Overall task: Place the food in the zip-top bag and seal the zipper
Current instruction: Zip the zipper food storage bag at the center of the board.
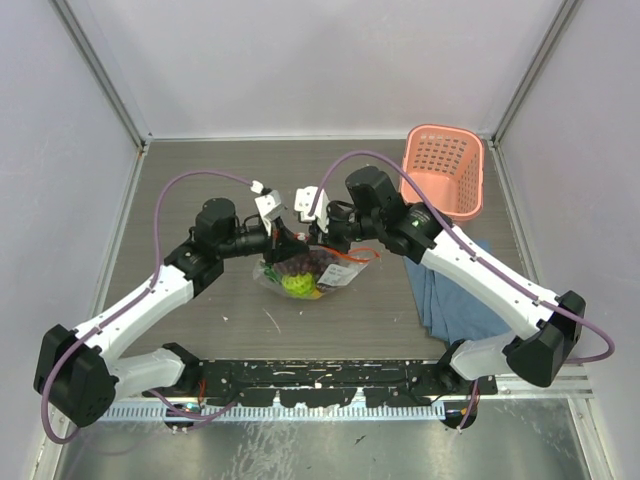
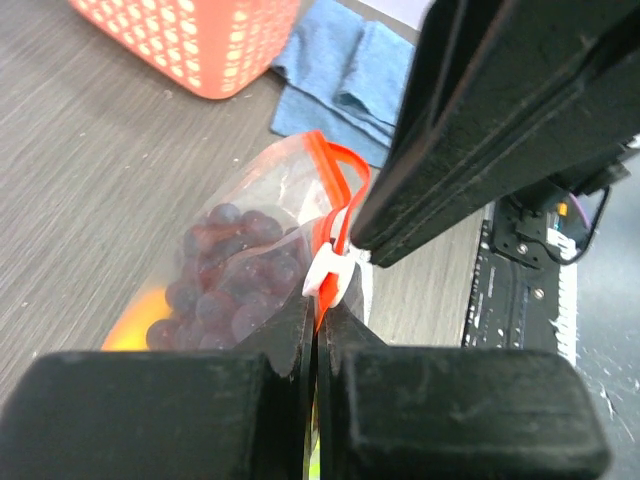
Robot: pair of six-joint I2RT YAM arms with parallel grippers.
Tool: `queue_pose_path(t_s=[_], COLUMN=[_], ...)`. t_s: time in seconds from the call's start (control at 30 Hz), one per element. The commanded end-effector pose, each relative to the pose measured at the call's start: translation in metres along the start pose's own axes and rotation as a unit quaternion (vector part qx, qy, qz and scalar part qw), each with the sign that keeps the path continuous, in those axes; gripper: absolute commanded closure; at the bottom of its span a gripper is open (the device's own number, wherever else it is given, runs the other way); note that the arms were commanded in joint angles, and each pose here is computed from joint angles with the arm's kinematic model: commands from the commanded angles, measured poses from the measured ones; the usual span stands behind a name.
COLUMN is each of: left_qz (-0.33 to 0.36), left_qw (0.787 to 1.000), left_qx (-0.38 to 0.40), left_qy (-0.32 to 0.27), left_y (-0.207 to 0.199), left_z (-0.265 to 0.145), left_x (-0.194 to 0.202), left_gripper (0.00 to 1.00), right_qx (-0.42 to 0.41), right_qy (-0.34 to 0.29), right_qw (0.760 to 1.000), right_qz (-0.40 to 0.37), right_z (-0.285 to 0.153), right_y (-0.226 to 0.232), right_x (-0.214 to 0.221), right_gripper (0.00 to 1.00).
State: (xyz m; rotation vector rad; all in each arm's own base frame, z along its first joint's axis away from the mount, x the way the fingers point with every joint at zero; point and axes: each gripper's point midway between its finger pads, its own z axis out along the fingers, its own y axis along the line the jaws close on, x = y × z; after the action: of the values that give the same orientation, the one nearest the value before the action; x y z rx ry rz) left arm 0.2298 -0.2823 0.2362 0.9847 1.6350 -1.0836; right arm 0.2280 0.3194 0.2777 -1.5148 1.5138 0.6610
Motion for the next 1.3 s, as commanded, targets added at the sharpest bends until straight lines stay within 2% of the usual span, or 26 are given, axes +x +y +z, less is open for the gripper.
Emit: queue_pose_path(t_s=[0.0, 0.1, 0.2, 0.37, 0.47, 0.67, 1.13, 1.27], left_qz=[-0.022, -0.033, -0.026, -0.007, 0.005, 0.017, 0.021, 0.020], left_qw=[0.995, 0.993, 0.994, 0.996, 0.997, 0.997, 0.997, 0.997], left_qx=[-0.060, -0.056, -0.039, -0.023, -0.014, -0.003, 0.004, 0.003], left_qy=[-0.078, -0.101, -0.100, -0.083, -0.079, -0.074, -0.075, -0.075], left_y=[0.013, 0.011, 0.004, -0.002, -0.006, -0.011, -0.015, -0.015], left_z=[-0.005, -0.006, -0.006, -0.008, -0.010, -0.012, -0.014, -0.014], left_x=[-0.034, -0.035, -0.034, -0.028, -0.027, -0.025, -0.028, -0.027], left_gripper=[1.00, 1.00, 1.00, 1.00, 1.00, 1.00, 1.00, 1.00], right_qx=[0.046, 0.044, 0.030, 0.009, -0.007, -0.033, -0.053, -0.064], right_qy=[0.000, 0.007, 0.004, -0.038, -0.059, -0.085, -0.073, -0.068], right_qw=[0.999, 0.999, 0.999, 0.999, 0.996, 0.989, 0.990, 0.991], right_qz=[0.004, 0.017, 0.020, -0.027, -0.066, -0.121, -0.107, -0.098], right_z=[-0.012, -0.010, -0.007, -0.015, -0.015, -0.005, 0.013, 0.016], right_y=[-0.012, -0.011, -0.005, 0.000, 0.000, -0.004, -0.009, -0.007], right_x=[0.000, 0.008, 0.009, -0.012, -0.024, -0.038, -0.029, -0.025], right_gripper=[0.99, 0.99, 0.99, 0.76, 0.73, 0.71, 0.72, 0.78])
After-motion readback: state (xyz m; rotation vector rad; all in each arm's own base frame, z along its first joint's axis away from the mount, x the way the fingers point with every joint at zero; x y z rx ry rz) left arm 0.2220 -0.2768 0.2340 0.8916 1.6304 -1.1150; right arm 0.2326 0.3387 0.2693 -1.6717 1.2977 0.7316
